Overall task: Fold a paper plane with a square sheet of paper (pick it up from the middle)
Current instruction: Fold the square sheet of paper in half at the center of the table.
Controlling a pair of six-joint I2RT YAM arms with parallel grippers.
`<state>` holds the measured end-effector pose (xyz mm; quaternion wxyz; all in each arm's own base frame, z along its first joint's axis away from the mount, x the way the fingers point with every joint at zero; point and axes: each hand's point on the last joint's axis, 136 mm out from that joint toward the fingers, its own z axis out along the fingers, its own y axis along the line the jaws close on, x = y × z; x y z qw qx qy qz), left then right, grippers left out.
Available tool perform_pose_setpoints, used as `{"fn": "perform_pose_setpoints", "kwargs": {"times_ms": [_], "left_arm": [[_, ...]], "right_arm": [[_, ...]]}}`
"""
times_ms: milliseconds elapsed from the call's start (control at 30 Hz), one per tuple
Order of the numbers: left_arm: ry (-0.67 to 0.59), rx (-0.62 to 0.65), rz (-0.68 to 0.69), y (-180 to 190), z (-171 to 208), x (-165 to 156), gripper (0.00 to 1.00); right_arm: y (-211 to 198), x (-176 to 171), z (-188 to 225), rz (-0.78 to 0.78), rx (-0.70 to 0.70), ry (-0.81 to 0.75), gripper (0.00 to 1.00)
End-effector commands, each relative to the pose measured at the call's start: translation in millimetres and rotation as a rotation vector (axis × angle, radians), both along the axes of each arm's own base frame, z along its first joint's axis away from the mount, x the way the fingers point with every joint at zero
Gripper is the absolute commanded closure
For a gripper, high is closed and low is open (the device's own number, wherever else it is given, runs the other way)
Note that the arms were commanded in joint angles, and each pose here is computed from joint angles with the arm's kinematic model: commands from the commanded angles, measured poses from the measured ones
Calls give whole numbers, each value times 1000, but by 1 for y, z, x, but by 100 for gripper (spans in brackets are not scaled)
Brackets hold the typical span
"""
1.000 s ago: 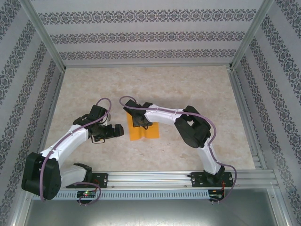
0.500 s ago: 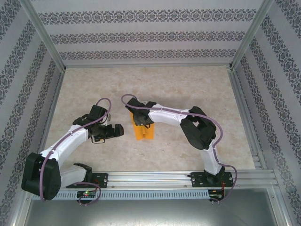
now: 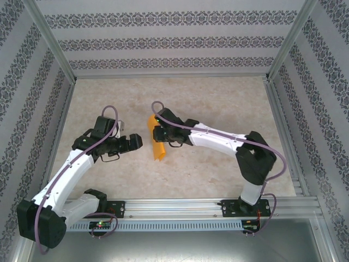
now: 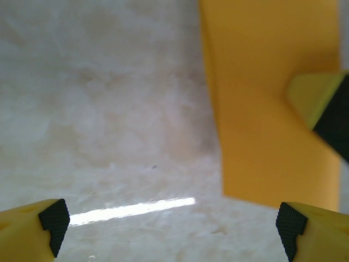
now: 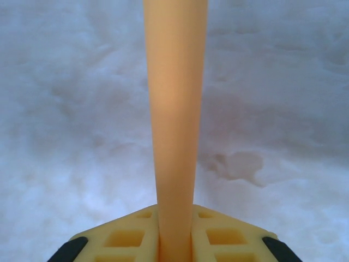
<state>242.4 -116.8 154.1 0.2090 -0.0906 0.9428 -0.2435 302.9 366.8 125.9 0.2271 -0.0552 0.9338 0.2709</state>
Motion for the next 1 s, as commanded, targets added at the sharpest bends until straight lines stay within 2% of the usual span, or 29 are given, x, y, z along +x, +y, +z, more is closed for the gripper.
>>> {"fn": "perform_pose_setpoints", "kwargs": {"times_ms": [0, 100, 267, 367, 633, 900, 967], "left_arm": [[27, -111, 19, -12, 12, 2, 0], [32, -182, 15, -24, 12, 11, 0], [41, -265, -3, -47, 8, 28, 6], [61, -257, -17, -60, -3, 37, 8], [101, -214, -57, -93, -34, 57, 14], [134, -220, -74, -114, -57, 74, 31], [140, -215, -78, -117, -61, 76, 32]], "right_arm": [[10, 0, 17, 24, 229, 16, 81], [0, -6, 7, 25, 255, 25, 81], [-18, -8, -16, 1, 304, 36, 80], [-26, -9, -29, 0, 343, 60, 79], [-49, -14, -60, -14, 268, 101, 76], [-62, -16, -83, -25, 215, 121, 76], [-65, -17, -88, -31, 203, 128, 76]]}}
